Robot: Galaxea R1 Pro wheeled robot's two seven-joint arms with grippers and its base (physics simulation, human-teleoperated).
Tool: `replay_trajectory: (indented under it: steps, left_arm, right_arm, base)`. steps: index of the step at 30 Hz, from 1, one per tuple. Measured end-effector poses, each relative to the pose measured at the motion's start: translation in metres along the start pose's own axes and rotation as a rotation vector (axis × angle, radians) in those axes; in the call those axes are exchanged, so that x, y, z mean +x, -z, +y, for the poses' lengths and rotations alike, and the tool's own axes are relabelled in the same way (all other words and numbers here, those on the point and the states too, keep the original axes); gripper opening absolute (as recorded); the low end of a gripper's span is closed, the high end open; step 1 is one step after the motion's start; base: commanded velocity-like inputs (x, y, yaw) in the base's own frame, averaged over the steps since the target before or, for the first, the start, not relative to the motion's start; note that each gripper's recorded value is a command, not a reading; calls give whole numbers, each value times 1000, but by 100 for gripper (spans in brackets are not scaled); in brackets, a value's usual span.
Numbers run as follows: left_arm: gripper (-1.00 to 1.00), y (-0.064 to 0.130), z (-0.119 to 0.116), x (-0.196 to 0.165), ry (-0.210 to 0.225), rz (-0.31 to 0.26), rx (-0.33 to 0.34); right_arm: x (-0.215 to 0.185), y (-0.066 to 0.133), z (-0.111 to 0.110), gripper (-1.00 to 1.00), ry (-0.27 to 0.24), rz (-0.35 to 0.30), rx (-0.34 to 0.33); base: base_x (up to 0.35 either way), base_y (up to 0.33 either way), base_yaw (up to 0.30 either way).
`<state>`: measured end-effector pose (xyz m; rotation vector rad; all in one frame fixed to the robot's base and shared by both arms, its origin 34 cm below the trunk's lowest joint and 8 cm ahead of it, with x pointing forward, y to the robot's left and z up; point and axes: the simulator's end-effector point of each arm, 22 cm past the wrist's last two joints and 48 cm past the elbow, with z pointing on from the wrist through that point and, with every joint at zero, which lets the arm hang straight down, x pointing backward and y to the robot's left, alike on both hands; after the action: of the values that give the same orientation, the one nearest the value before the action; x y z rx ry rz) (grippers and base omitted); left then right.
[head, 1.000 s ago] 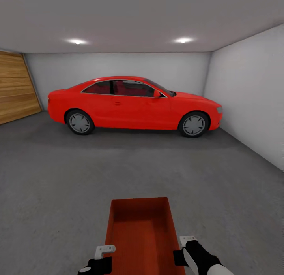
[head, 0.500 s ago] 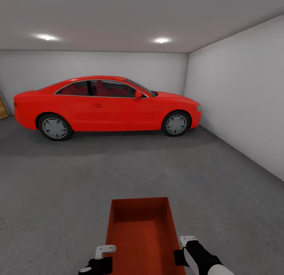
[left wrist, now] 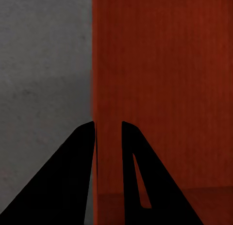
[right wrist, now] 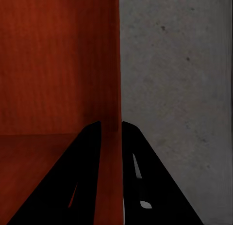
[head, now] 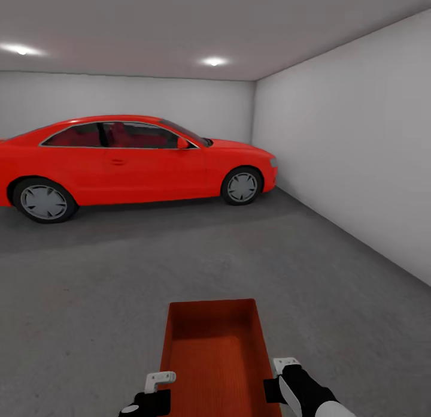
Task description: Move the two storage containers from the living room to the garage. In the garage, place one container on the floor and stack the other container on top of it (either order is fine).
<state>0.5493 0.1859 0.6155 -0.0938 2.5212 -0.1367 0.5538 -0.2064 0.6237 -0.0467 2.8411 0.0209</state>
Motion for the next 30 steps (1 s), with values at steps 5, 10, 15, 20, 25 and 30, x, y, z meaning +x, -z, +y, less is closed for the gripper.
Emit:
replay_trajectory:
  steps: [5, 10, 15, 20, 25, 30]
  left_arm:
    - [-100, 0, -2, 0, 0, -1, 0]
    - [-100, 1, -5, -1, 0, -3, 0]
    - [-100, 1, -5, -2, -1, -5, 0]
    - [-100, 2, -3, -4, -1, -8, 1]
    - [-100, 2, -4, -6, -1, -12, 1]
    - [-100, 3, -6, -7, -1, -15, 1]
  right_arm:
    - [0, 0, -2, -100, -3, -1, 1]
    - [-1, 1, -5, -100, -6, -2, 1]
    - [-2, 2, -4, -100, -6, -5, 1]
    - [-3, 3, -2, -100, -6, -8, 3]
    - [-4, 4, -3, -100, -6, -11, 2]
    - [-6, 5, -5, -100, -6, -15, 1]
  base:
    - [0, 0, -285]
    - [0, 0, -285]
    - [0, 0, -285]
    - [0, 1, -285]
    - [0, 47, -285]
    - [0, 79, -284]
